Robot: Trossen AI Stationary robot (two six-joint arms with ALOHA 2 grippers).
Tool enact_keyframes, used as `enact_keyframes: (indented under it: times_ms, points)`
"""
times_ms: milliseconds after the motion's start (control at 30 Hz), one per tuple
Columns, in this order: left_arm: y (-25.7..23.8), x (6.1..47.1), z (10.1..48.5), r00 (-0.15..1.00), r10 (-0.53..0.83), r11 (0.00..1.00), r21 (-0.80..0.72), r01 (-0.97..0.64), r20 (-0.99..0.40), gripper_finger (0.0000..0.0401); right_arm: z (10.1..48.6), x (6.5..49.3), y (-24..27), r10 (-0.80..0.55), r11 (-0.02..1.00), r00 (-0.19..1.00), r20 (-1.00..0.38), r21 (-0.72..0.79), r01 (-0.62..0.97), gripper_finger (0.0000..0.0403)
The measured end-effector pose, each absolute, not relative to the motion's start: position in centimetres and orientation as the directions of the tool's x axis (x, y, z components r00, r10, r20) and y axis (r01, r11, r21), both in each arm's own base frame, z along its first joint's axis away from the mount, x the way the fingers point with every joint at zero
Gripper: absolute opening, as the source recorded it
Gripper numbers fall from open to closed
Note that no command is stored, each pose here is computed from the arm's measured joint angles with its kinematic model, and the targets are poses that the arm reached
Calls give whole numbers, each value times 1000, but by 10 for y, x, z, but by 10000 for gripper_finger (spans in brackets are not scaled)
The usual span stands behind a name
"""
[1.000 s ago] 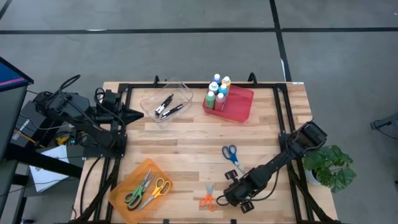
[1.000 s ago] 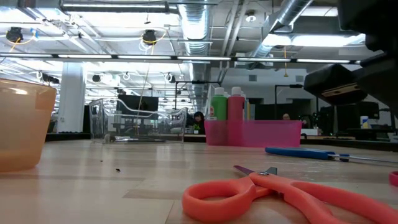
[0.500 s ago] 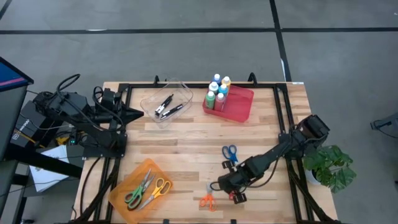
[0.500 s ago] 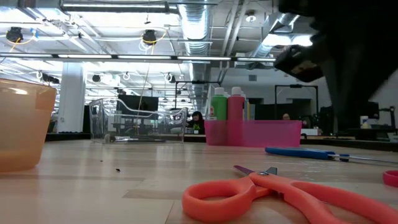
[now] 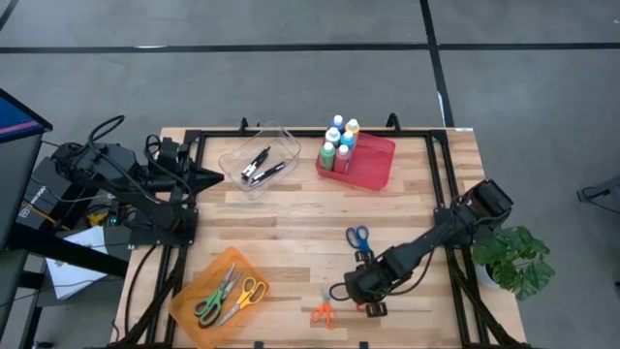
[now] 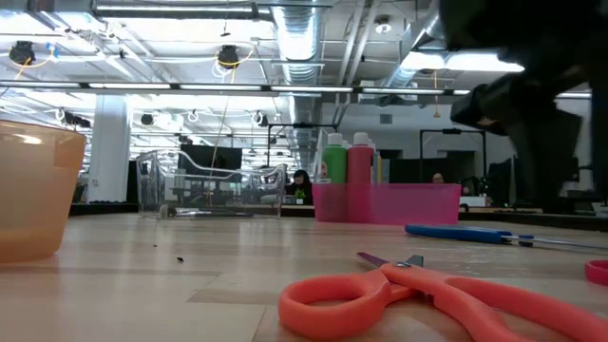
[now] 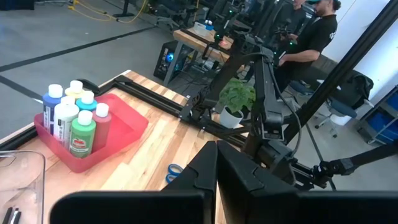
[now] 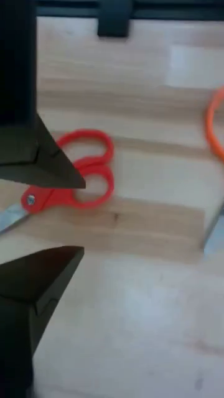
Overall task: Pick & Place Paint Supplies
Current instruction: Put the red scissors into the orange bin
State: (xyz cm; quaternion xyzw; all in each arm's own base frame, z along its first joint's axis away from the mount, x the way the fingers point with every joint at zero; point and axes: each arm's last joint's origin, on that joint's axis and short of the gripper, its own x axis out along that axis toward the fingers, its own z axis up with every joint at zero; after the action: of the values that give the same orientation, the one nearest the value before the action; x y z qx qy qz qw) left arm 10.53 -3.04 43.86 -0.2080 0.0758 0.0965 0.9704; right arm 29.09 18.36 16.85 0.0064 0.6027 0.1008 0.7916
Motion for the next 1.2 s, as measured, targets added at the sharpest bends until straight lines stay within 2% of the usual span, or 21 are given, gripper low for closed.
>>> enact_keyframes:
  times_ms: [133,267,467,567,800,1200]
  points:
    - [-30,105,438,970,156,895,-389,-219,-188,4,161,296,185,144,986,269,-952,116,-119,173]
    - [-31,106,438,969,156,895,-388,-220,-190,4,142,296,192,143,985,219,-965,118,-125,165]
    - [-31,107,438,969,156,896,-385,-221,-194,4,131,291,202,121,986,187,-975,97,-137,141]
    - [-32,109,437,968,156,897,-383,-223,-198,4,129,290,200,67,996,184,-981,55,-67,120]
    - [-33,112,436,966,157,898,-378,-226,-206,4,128,294,188,50,999,157,-986,51,3,15]
    - [-34,112,436,966,157,898,-377,-226,-207,4,127,312,163,128,989,151,-980,139,60,7]
